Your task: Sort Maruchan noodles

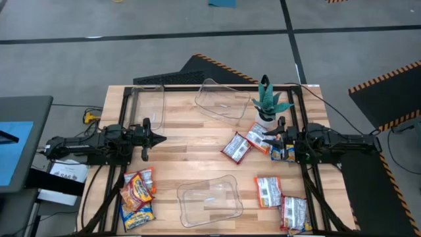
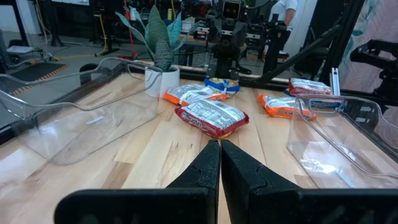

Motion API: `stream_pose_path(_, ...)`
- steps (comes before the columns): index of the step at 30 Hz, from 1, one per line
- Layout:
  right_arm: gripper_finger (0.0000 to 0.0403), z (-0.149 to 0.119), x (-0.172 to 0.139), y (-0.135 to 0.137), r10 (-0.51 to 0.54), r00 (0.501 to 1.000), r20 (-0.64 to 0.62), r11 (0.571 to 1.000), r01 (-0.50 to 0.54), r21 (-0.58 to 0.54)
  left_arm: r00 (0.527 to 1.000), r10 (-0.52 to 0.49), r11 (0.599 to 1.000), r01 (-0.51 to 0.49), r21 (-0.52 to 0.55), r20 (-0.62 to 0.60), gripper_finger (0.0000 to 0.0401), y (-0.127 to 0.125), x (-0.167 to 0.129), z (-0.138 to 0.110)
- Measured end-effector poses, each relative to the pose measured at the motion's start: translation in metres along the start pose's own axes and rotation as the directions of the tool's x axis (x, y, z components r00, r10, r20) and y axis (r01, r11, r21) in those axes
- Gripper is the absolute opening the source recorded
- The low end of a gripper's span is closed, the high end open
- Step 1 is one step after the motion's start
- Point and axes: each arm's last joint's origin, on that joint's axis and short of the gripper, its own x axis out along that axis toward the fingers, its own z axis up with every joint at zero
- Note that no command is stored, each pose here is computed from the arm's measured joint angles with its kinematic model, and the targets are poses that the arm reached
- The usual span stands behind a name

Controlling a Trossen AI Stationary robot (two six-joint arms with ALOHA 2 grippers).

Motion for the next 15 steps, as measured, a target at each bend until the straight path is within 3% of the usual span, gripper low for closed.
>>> stream_pose_path(15, 0.0152, 0.0062, -0.0002, 0.0, 0.0, 0.998, 0.065, 1.0, 0.001, -0.018, 1.0, 0.0, 1.0, 0.0, 0.0, 0.0, 0.0, 0.0, 0.0, 0.0)
